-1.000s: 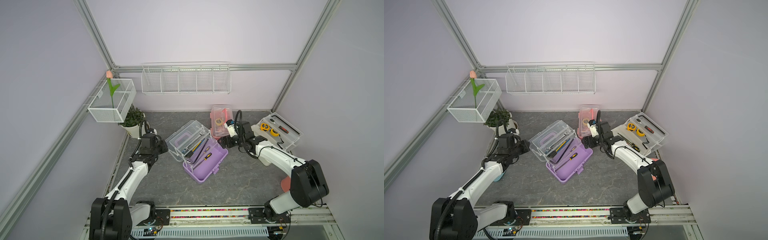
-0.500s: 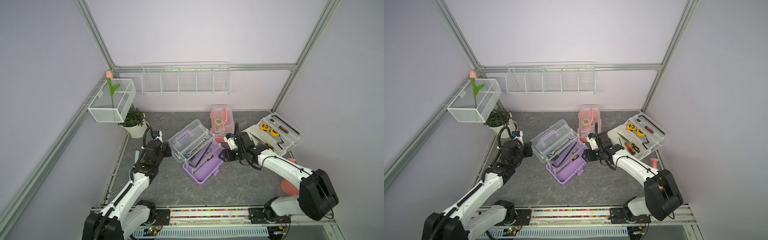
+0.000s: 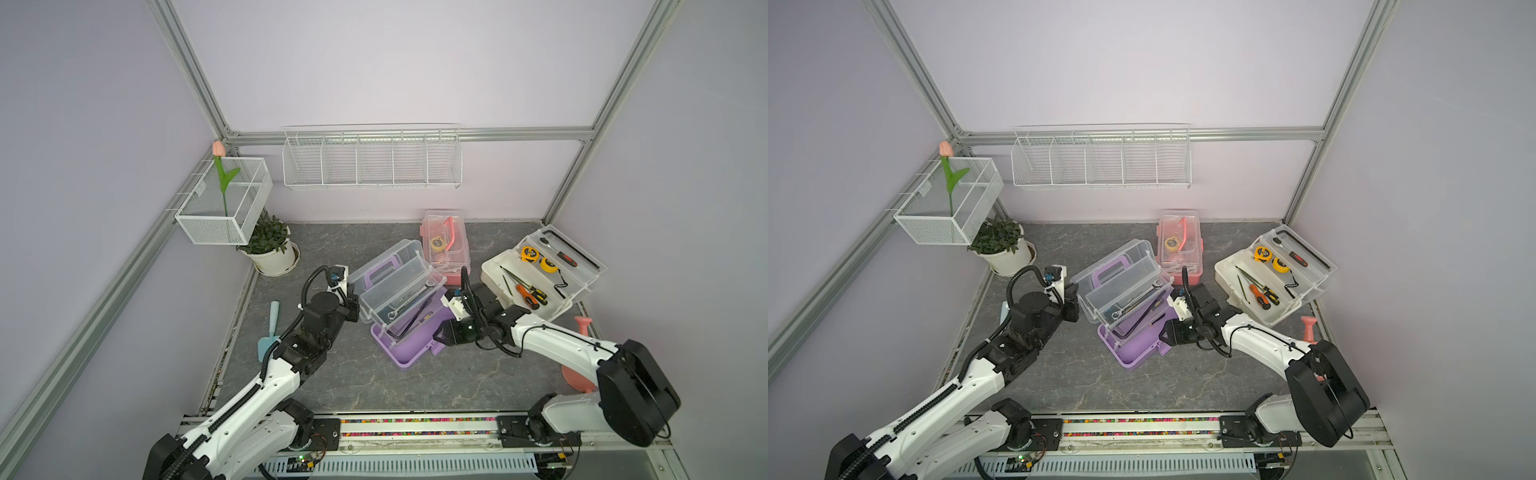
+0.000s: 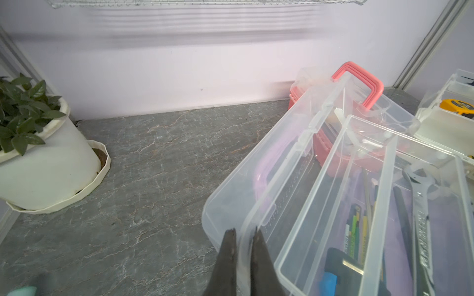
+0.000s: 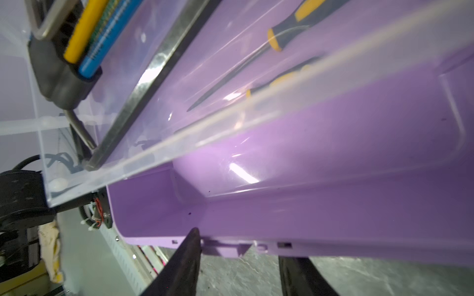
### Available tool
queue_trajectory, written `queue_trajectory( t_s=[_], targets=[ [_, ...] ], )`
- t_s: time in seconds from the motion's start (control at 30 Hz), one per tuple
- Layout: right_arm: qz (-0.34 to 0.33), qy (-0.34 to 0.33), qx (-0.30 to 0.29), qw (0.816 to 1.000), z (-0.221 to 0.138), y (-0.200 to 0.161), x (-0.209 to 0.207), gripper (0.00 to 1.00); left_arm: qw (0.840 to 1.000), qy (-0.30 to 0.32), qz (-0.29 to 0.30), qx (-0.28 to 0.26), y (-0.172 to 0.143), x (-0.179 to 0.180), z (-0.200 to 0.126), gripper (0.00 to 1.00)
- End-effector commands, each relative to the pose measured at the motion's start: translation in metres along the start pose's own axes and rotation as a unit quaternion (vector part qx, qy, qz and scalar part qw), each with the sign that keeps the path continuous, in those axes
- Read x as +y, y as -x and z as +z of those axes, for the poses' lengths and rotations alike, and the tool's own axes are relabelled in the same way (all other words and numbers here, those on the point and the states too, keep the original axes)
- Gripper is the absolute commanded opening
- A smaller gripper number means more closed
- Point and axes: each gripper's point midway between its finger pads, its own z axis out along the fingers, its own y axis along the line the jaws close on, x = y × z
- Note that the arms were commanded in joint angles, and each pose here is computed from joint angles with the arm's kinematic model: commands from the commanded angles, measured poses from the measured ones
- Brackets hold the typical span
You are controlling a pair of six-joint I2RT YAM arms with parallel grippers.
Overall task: Close toolboxes
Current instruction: Close the toolbox lid.
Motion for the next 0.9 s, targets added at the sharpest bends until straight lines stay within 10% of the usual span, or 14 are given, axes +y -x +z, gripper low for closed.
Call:
queue_trajectory(
  t_s=[0.0, 0.67, 0.87],
  targets=[
    [-0.007, 0.027, -0.043, 0.999, 0.016, 0.021, 0.007, 0.48, 0.994, -0.060, -0.032, -0.090, 0.050, -0.031, -0.017, 0.00],
    [0.039, 0.022, -0.114, 0.993, 0.049, 0.069, -0.009, 0.59, 0.974, -0.217, -0.064, 0.007, -0.009, -0.123, -0.037, 0.01],
    [0.050, 0.020, -0.130, 0.990, 0.050, 0.080, -0.011, 0.61, 0.962, -0.263, -0.057, 0.047, -0.024, -0.154, -0.041, 0.24]
  ],
)
